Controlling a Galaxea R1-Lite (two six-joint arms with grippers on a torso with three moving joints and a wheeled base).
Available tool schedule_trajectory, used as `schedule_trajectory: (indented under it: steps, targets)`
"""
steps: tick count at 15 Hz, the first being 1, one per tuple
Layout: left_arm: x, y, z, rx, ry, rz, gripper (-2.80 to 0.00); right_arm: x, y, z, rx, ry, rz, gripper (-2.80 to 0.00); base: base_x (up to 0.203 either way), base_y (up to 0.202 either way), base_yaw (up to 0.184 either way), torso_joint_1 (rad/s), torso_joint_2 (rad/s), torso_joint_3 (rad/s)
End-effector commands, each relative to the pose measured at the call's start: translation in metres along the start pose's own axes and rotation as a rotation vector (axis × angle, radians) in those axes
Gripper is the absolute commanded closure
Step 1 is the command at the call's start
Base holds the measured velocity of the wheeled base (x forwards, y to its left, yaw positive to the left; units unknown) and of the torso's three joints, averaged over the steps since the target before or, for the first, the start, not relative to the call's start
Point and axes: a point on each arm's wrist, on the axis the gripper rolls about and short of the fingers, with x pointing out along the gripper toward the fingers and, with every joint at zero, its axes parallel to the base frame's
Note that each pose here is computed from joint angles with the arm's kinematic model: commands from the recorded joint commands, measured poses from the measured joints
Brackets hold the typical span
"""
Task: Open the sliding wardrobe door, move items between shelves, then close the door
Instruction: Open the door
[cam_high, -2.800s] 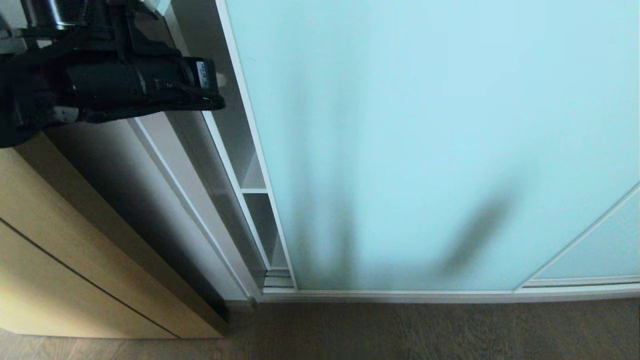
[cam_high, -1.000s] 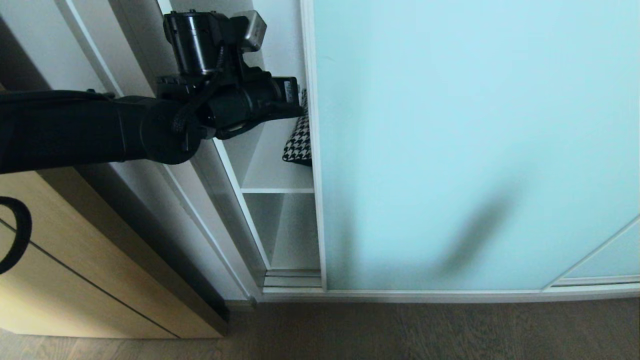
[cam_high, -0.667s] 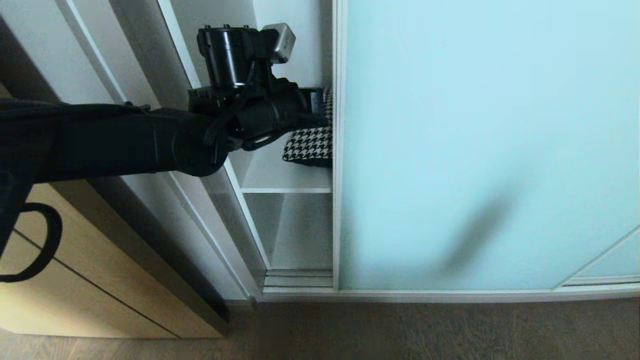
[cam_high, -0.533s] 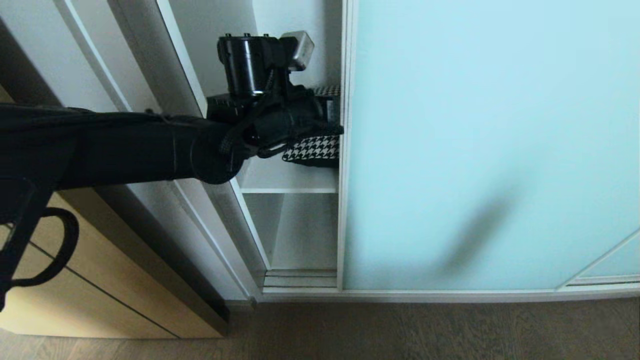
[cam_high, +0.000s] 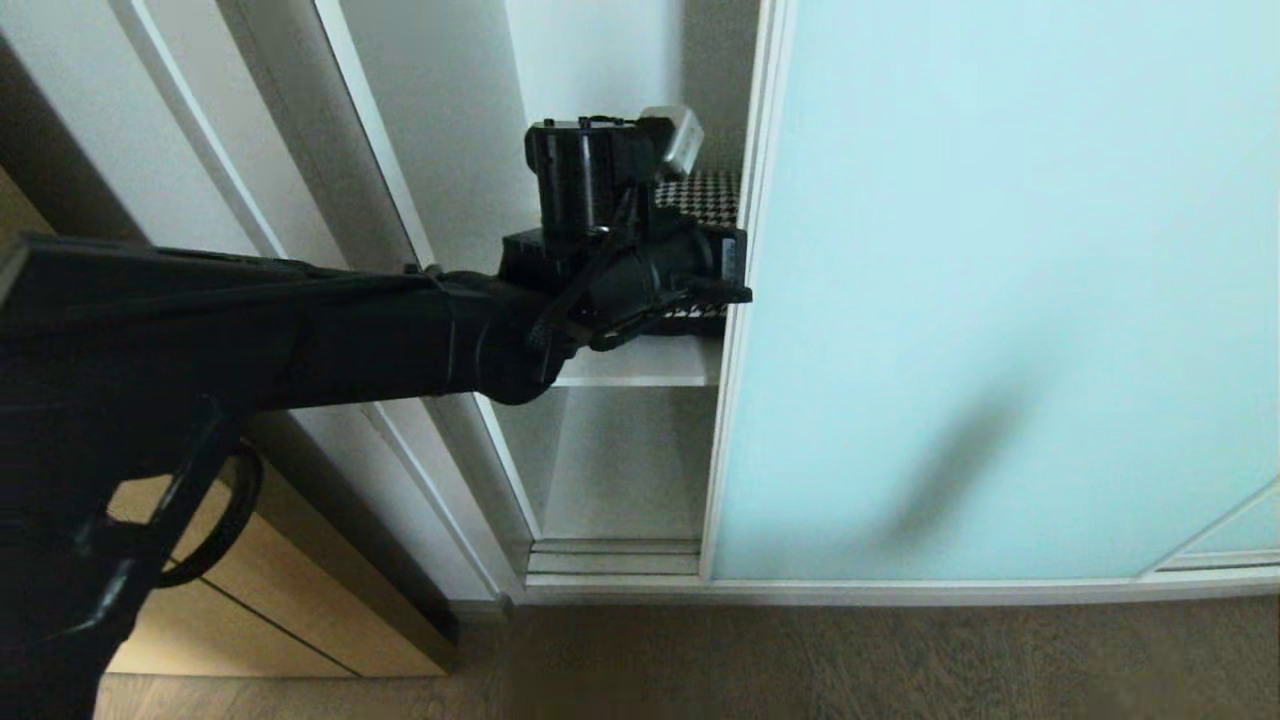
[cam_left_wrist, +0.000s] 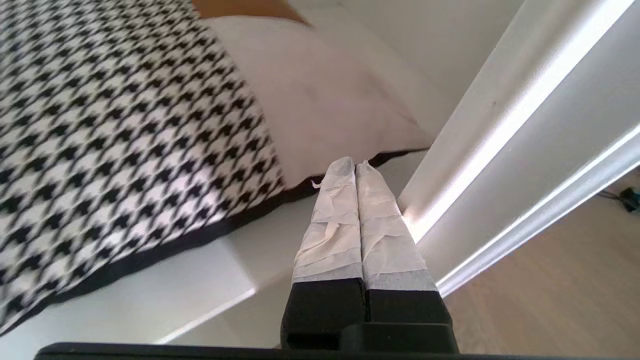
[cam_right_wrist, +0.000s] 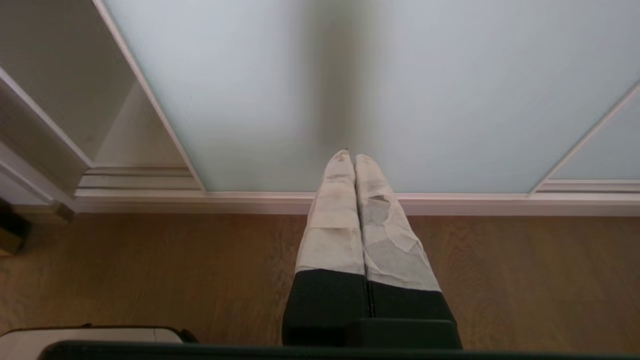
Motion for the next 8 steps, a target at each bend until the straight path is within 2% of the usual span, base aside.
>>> schedule_trajectory:
  steps: [1,6,8]
  targets:
    - [0.011,-0.014,-0.010,-0.004,0.001,-0.032,0.00,0.000,0.000,0.000,0.000,0.001,0.000,0.00,0.000,0.000,0.000,0.000,0.00,0.000]
    - [0.027,-0.052,-0.022,-0.010,-0.011,-0.097,0.00,0.000,0.000,0.000,-0.001,0.001,0.000,0.00,0.000,0.000,0.000,0.000,0.00,0.000]
    - [0.027,-0.055,-0.021,-0.012,-0.019,-0.074,0.00,0.000,0.000,0.000,0.000,0.001,0.000,0.00,0.000,0.000,0.000,0.000,0.00,0.000]
